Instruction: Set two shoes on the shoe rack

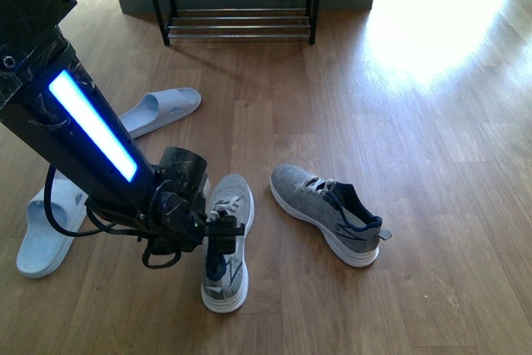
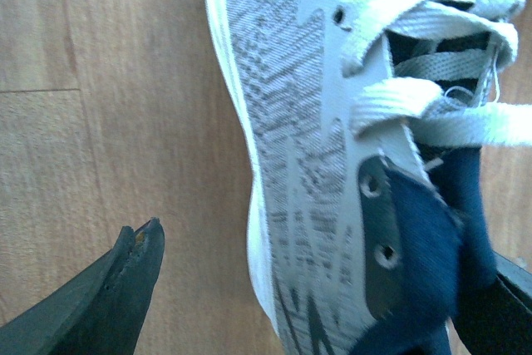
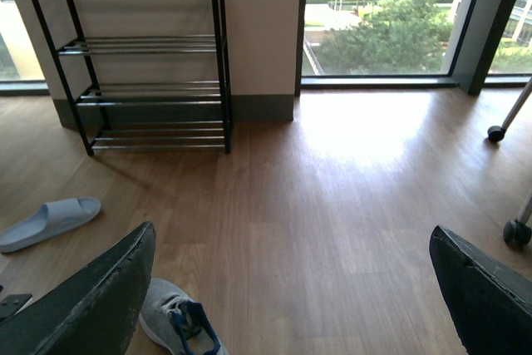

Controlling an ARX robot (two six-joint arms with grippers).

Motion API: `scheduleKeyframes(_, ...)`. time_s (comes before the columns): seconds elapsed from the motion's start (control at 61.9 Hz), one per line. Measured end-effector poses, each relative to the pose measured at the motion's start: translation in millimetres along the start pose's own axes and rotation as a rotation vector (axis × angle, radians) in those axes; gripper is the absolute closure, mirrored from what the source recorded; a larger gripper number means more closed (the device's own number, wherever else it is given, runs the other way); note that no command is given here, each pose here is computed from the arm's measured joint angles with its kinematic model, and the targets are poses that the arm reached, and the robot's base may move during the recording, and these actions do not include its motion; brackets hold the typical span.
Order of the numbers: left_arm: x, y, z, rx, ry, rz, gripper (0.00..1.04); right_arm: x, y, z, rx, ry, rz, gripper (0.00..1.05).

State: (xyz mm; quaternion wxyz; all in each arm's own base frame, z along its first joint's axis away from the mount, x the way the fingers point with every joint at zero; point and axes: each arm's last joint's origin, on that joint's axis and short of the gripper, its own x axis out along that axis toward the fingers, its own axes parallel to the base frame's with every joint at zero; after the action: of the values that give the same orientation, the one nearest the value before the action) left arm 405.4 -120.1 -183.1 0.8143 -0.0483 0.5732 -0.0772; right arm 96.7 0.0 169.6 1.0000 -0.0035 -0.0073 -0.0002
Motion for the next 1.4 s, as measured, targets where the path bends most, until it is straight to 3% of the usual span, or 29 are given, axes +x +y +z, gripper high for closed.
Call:
scheduleKeyframes(0.388,2.1,0.5,-0.6,0.013,-0.021,0.040,0.92,0.0,0.0,0.0,0.000,0.000,0.000,0.09)
scheduleKeyframes(0.484,2.0,2.5,-2.0,0.012,-0.022,0.050,1.02,0.0,0.0,-0.1,0.000,0.000,0.000,0.09)
scheduleKeyframes(0.856,-29.4,18.0,-5.7,-0.009,-0.060,0.122,1.02,0.0,0.0,0.0,0.000,0.000,0.000,0.09)
scheduleKeyframes(0.953,-61.9,24.5,7.2,-0.030,-0.128,0.163,1.02,0.0,0.0,0.0,0.000,0.000,0.000,0.09)
scheduleKeyframes(1.114,-161.5,31.0,44.6,-0.067,-0.392,0.238,1.02,0.0,0.0,-0.1,0.000,0.000,0.000,0.09)
scheduleKeyframes(1.227,-206.9,33.9,42.1,-0.080,-0.489,0.275,1.02,0.0,0.0,0.0,0.000,0.000,0.000,0.09)
scheduleKeyframes(1.405,-263.4,35.6,15.3,-0.089,-0.587,0.351,1.02,0.0,0.0,0.0,0.000,0.000,0.000,0.09)
